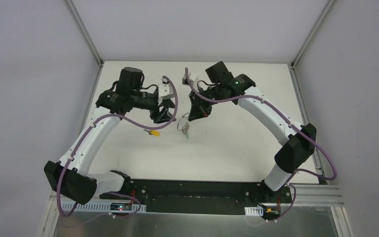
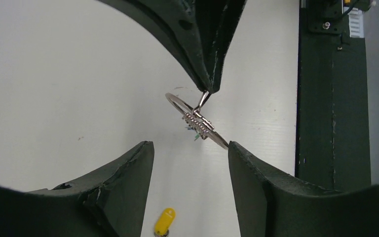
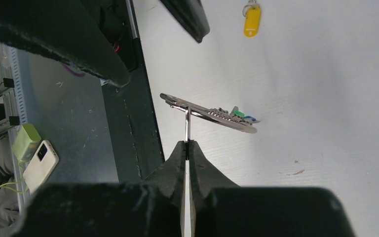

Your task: Put the keys on the keyring

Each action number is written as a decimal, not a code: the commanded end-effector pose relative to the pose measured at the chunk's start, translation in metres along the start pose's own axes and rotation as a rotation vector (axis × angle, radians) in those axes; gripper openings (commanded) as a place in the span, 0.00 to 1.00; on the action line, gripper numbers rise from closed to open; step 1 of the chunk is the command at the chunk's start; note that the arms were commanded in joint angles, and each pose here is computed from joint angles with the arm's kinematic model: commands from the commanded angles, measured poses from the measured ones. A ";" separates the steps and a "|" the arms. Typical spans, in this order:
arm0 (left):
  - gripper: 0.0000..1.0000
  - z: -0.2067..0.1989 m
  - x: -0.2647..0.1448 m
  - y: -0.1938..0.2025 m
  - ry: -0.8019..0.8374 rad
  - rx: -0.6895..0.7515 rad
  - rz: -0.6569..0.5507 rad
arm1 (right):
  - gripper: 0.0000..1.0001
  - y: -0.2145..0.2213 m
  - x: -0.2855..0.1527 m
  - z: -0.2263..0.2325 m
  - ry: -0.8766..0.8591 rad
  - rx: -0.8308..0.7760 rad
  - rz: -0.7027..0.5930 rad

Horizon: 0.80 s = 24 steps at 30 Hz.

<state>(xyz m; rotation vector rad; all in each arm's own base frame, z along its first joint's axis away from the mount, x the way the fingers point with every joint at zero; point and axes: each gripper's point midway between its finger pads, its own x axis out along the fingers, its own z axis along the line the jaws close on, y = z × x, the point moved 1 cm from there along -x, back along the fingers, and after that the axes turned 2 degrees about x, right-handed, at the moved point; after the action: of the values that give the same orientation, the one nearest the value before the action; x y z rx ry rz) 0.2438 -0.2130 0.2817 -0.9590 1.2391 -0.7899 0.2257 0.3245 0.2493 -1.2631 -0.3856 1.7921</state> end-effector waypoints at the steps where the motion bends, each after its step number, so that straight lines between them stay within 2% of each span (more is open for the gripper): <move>1: 0.57 -0.012 -0.004 -0.011 0.027 0.204 0.057 | 0.00 -0.012 -0.010 0.015 -0.056 -0.010 -0.040; 7: 0.57 -0.008 0.012 -0.020 -0.046 0.115 0.036 | 0.00 -0.012 -0.012 0.014 -0.065 0.036 -0.061; 12: 0.56 -0.007 0.022 -0.009 -0.057 0.114 0.053 | 0.00 -0.014 -0.017 0.015 -0.096 0.081 -0.094; 24: 0.56 -0.003 0.038 -0.013 -0.057 0.267 0.072 | 0.00 -0.013 -0.014 0.011 -0.152 0.153 -0.095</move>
<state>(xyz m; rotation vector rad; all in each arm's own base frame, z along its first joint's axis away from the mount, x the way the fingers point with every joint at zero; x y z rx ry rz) 0.2428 -0.2456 0.2674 -0.7854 1.1495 -0.7880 0.2279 0.3197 0.2556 -1.0462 -0.3170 1.8037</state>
